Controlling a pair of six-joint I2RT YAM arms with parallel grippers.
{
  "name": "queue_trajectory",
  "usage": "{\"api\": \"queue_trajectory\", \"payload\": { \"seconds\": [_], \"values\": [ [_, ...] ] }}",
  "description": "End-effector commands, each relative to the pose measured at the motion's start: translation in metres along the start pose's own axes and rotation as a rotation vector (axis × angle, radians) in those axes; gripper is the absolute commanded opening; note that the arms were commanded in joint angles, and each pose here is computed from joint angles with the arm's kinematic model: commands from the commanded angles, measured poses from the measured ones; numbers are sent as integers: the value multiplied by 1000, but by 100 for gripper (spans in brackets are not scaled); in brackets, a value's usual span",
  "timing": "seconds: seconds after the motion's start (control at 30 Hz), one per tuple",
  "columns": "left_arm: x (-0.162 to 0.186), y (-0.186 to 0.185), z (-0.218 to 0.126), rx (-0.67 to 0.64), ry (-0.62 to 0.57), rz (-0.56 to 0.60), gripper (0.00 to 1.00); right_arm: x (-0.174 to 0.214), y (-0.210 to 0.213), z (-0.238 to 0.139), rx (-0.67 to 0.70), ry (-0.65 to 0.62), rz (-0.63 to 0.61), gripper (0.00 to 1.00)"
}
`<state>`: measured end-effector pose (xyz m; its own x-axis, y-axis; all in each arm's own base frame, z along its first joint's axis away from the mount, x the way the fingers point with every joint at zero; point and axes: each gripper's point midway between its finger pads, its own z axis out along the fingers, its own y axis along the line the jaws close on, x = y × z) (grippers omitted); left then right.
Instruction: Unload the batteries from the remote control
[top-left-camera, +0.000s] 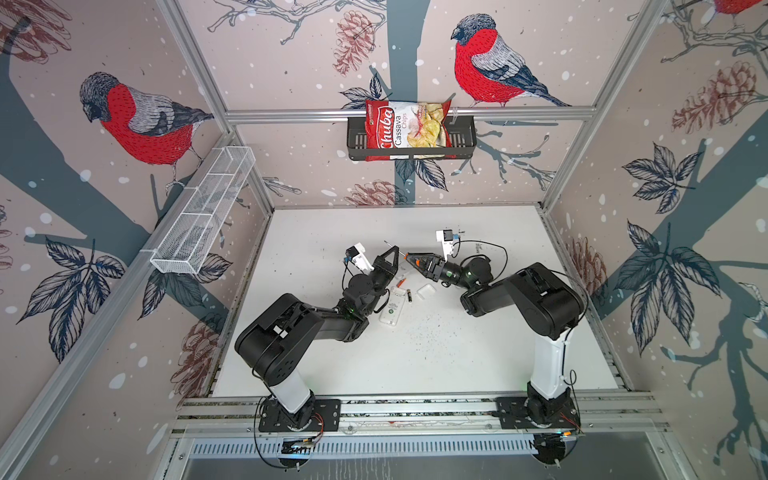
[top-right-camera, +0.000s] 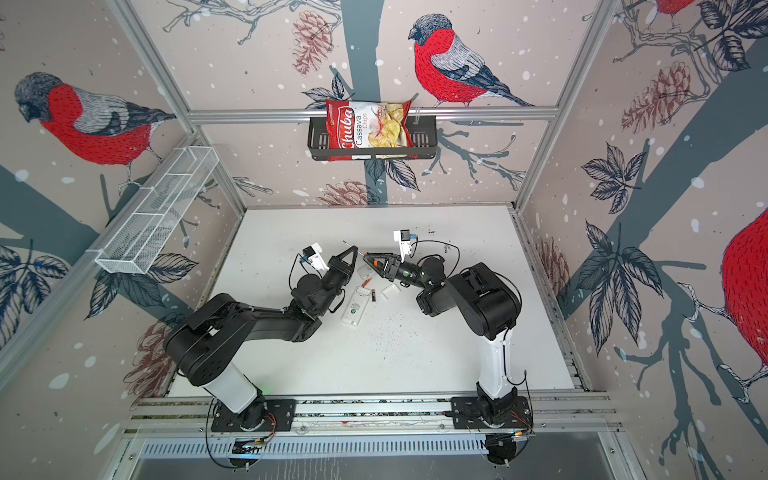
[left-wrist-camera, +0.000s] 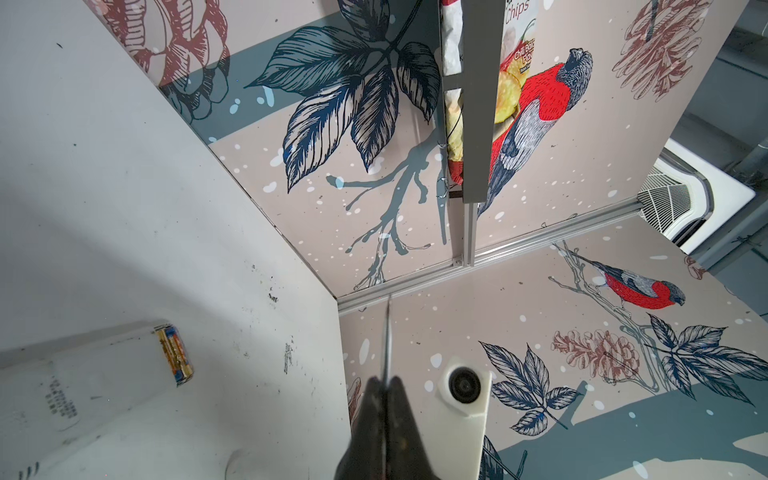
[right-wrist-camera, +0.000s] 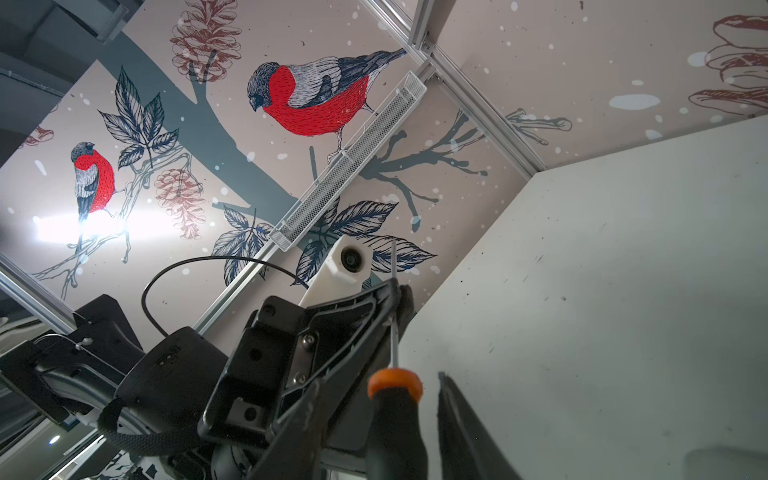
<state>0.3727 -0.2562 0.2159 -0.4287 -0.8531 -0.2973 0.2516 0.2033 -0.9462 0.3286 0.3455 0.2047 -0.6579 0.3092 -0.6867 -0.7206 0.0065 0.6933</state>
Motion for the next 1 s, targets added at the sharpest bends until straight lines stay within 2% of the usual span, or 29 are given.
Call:
{"api": "queue_trajectory", "payload": {
  "seconds": [0.0, 0.07, 0.13, 0.17, 0.23, 0.33, 0.57, 0.8, 0.9, 0.97],
  "values": [
    [-2, -12, -1, 55, -9, 2, 0, -13, 14, -1, -53, -47, -49, 32],
    [-2, -10, -2, 51, -12, 2, 0, -12, 13, 0, -51, -45, -46, 27],
    [-2, -8, -3, 46, -16, 2, 0, -12, 12, 0, -50, -45, -43, 27],
    [-3, -9, -3, 48, -18, 0, 0, -11, 12, 0, -50, -43, -39, 30],
    [-3, -9, -3, 52, -22, -4, 0, -8, 12, 0, -54, -36, -37, 43],
    [-5, -11, -3, 63, -30, -7, 0, -4, 12, 2, -58, -26, -32, 48],
    [-7, -13, -4, 70, -42, -12, 0, -2, 11, 2, -63, -29, -19, 37],
    [-4, -10, -5, 67, -32, -14, 0, -8, 12, 0, -59, -42, -26, 20],
    [-3, -7, -6, 62, -28, -14, 0, -10, 11, -2, -55, -48, -29, 19],
    [-2, -7, -7, 62, -28, -14, 0, -10, 11, -2, -53, -46, -28, 22]
  ]
}}
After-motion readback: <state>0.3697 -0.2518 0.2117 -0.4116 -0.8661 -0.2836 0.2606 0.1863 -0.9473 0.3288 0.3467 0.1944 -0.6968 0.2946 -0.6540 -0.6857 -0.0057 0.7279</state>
